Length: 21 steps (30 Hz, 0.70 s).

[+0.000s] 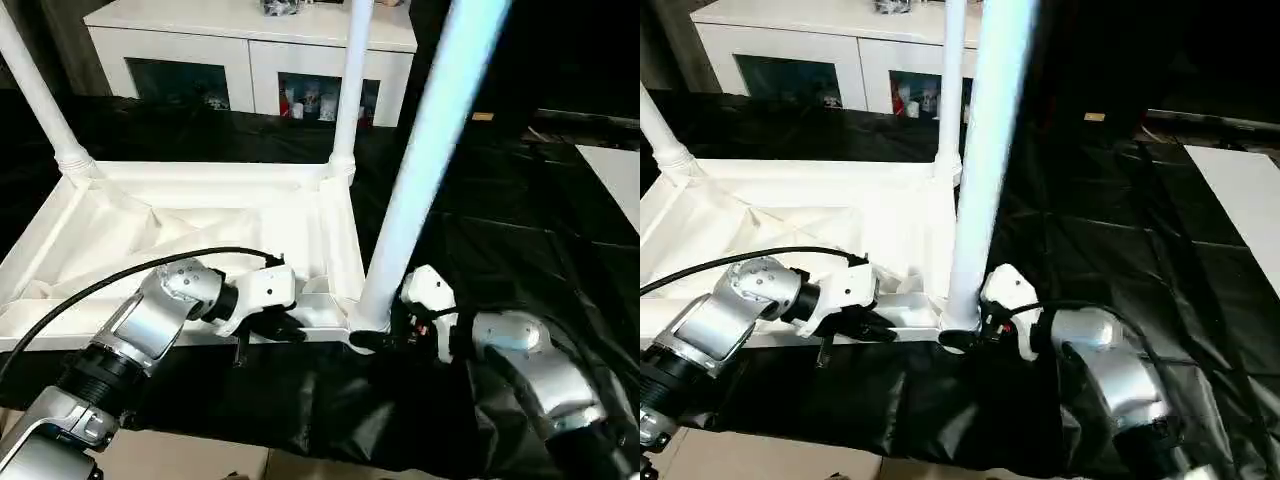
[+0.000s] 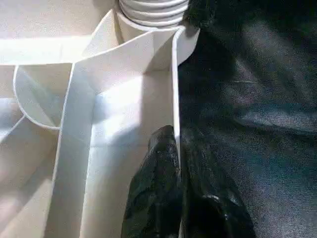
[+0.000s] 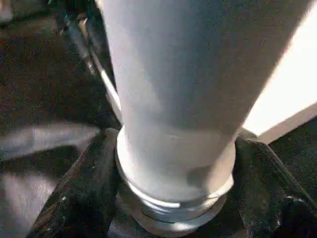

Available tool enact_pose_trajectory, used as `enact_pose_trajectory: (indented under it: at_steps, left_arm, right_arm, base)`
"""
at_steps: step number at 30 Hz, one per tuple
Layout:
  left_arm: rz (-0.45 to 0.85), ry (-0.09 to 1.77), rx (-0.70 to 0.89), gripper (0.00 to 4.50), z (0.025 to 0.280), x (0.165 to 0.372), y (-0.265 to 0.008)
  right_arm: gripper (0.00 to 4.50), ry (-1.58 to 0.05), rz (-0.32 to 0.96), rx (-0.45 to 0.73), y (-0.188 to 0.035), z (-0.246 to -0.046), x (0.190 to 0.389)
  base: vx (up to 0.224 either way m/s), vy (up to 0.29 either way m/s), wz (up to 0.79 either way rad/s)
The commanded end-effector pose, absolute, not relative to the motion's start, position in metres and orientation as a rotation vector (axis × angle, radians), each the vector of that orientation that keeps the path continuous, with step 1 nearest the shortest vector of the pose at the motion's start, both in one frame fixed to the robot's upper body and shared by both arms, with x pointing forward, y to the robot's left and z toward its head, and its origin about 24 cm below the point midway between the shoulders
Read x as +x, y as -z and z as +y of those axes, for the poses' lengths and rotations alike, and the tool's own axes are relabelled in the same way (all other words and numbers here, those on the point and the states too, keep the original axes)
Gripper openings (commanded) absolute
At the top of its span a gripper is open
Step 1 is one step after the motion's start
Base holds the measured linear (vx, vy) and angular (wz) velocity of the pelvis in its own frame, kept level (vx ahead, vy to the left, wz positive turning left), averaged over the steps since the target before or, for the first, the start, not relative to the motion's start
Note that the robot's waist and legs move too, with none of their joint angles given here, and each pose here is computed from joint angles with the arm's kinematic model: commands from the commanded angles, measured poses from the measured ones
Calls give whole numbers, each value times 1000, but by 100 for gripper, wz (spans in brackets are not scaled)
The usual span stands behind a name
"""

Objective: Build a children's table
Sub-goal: Rotate leg to tighten

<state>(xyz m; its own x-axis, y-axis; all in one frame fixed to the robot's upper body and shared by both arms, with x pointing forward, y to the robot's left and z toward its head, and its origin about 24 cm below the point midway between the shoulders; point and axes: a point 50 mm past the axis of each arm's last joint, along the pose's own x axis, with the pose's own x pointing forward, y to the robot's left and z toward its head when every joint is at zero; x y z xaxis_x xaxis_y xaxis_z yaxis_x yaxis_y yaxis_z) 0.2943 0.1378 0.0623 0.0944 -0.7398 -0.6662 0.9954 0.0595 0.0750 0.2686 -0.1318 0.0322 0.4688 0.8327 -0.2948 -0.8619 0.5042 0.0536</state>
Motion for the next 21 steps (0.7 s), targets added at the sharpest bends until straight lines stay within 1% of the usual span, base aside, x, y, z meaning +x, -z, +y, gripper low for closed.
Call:
enact_pose_trajectory:
  at_steps: [1, 2, 3, 4, 6, 8, 9, 11, 13, 15, 16, 17, 18, 20, 21]
  left_arm:
    - [548, 1383, 583, 0, 127, 294, -52]
    - [539, 1368, 572, 0, 125, 295, -52]
    - [516, 1306, 522, 0, 115, 300, -50]
    - [516, 1305, 521, 0, 115, 300, -50]
    - [505, 1224, 481, 0, 96, 305, -44]
    - [503, 1169, 473, 0, 86, 309, -41]
    - [502, 1119, 472, 0, 78, 312, -39]
    - [493, 1007, 453, 0, 63, 319, -37]
    - [486, 960, 442, 0, 53, 322, -36]
    - [455, 934, 477, 0, 39, 324, -37]
    - [455, 934, 477, 0, 39, 324, -37]
    - [439, 938, 493, 0, 36, 324, -38]
    - [431, 956, 507, 0, 34, 323, -37]
    - [427, 961, 519, 0, 36, 322, -37]
    - [425, 967, 535, 0, 39, 323, -37]
  right_arm:
    - [274, -866, 245, -16, -36, -135, 283]
    - [274, -839, 245, -6, -35, -134, 285]
    - [274, -738, 244, 34, -30, -129, 291]
    - [274, -736, 244, 35, -30, -129, 291]
    - [274, -548, 267, 78, -21, -115, 301]
    - [274, -461, 291, 69, -17, -107, 306]
    - [274, -403, 322, 44, -12, -102, 309]
    - [274, -319, 364, 9, -8, -87, 315]
    - [274, -305, 369, -6, -8, -75, 318]
    - [274, -416, 309, 3, -20, -53, 323]
    - [274, -416, 309, 3, -20, -53, 323]
    - [329, -456, 279, 21, -25, -47, 323]
    - [343, -520, 237, 66, -32, -41, 319]
    - [345, -526, 219, 57, -33, -42, 318]
    - [355, -523, 202, 38, -34, -45, 317]
  base:
    - [0, 0, 0]
    - [0, 0, 0]
    - [0, 0, 0]
    - [0, 0, 0]
    - [0, 0, 0]
    - [0, 0, 0]
    - [0, 0, 0]
    - [0, 0, 0]
    - [0, 0, 0]
    - [0, 0, 0]
    - [0, 0, 0]
    - [0, 0, 0]
    - [0, 0, 0]
    - [0, 0, 0]
    - [0, 0, 0]
